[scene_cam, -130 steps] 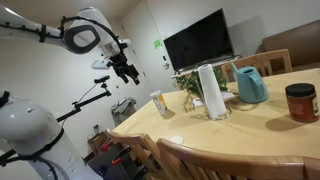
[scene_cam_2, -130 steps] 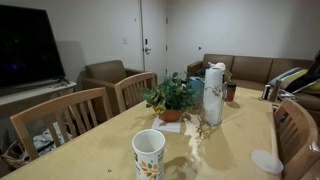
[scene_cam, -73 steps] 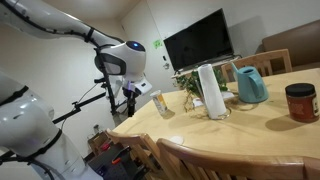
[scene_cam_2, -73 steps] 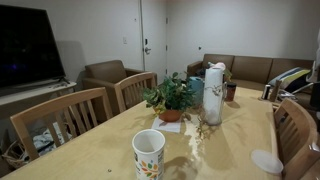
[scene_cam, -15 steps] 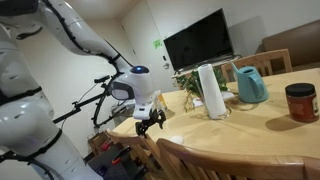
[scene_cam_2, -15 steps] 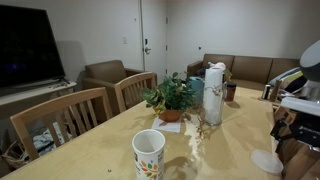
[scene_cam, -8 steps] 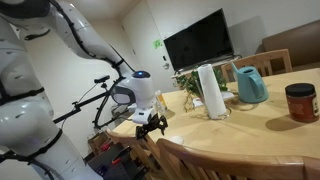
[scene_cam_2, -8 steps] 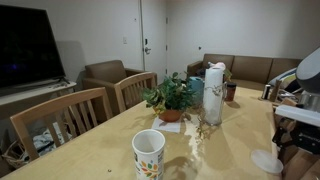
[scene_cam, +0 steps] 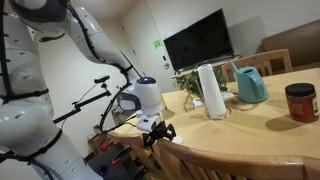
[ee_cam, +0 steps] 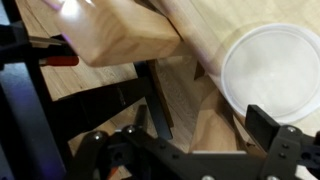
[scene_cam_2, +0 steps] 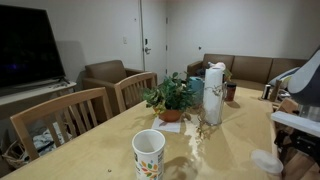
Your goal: Put the white lid on the table on top of the white cup
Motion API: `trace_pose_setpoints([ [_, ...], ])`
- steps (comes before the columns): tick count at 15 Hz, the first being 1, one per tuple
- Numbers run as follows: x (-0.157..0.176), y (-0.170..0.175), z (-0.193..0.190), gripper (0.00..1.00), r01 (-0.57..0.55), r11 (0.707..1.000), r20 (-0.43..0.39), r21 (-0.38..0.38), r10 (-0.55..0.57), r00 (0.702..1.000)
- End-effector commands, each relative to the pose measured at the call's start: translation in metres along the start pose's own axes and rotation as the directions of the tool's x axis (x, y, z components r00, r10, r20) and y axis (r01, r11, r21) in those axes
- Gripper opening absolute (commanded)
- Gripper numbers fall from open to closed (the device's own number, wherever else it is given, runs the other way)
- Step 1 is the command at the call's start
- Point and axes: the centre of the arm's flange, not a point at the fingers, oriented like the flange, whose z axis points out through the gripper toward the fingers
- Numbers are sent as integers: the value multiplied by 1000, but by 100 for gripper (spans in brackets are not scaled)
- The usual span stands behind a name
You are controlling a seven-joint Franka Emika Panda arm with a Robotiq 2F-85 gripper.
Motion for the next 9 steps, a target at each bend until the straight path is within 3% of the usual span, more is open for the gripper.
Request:
trace_pose_setpoints([
  [1,-3,-12,3,100,-21,999,0,41,21,1000],
  [9,-31,-22,14,100,1,998,76,70,-6,997],
])
